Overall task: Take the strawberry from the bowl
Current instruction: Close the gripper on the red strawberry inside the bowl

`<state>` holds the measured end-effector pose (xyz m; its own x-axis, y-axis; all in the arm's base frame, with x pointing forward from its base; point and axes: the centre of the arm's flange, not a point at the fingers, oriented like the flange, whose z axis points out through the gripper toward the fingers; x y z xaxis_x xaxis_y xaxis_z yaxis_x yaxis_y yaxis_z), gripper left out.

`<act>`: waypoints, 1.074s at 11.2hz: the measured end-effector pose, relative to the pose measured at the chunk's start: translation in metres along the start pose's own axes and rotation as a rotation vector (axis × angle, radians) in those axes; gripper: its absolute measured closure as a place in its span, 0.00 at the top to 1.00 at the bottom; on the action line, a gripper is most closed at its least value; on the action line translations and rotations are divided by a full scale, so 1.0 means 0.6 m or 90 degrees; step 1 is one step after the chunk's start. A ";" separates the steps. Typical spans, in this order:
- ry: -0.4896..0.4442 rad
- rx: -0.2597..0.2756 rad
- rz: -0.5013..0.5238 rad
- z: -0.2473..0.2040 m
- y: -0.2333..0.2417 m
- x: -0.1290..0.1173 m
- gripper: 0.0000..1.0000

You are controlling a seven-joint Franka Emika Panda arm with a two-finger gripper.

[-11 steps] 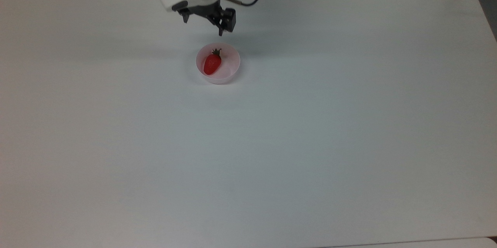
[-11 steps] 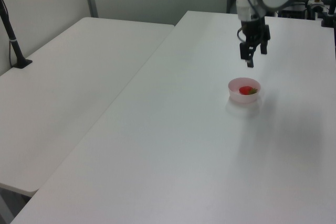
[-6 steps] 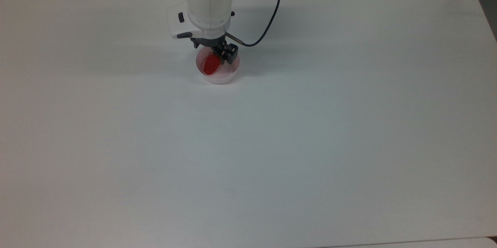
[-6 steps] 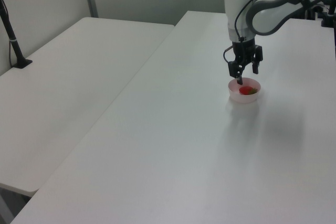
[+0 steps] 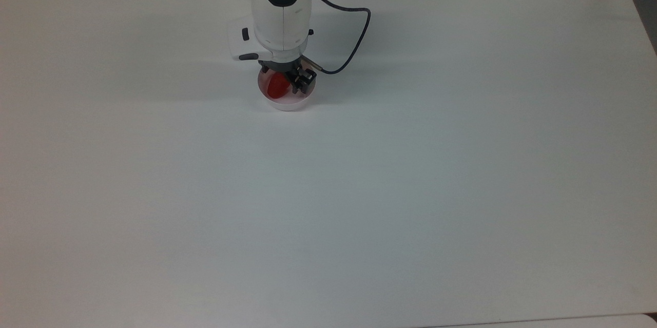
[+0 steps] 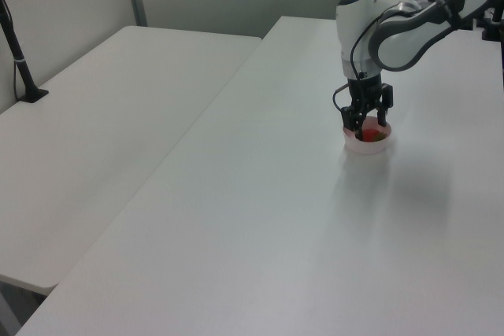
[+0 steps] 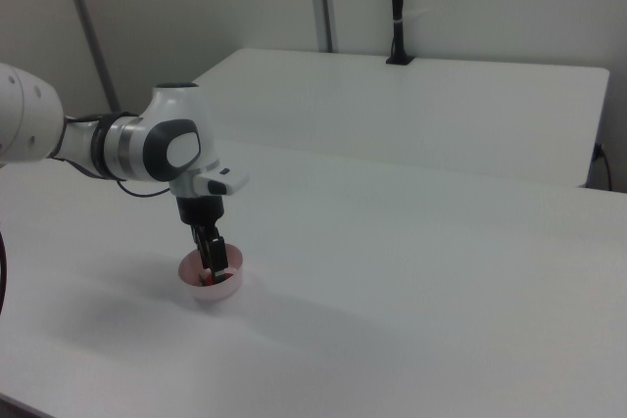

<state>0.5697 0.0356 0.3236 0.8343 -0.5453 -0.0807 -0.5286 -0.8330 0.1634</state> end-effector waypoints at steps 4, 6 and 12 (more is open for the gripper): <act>-0.002 0.001 0.000 0.022 -0.018 -0.011 0.76; 0.000 0.003 -0.002 0.026 -0.022 -0.011 0.63; 0.020 0.019 0.003 -0.012 -0.015 0.001 0.46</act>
<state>0.5761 0.0435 0.3291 0.8363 -0.5459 -0.0498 -0.5361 -0.8335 0.1342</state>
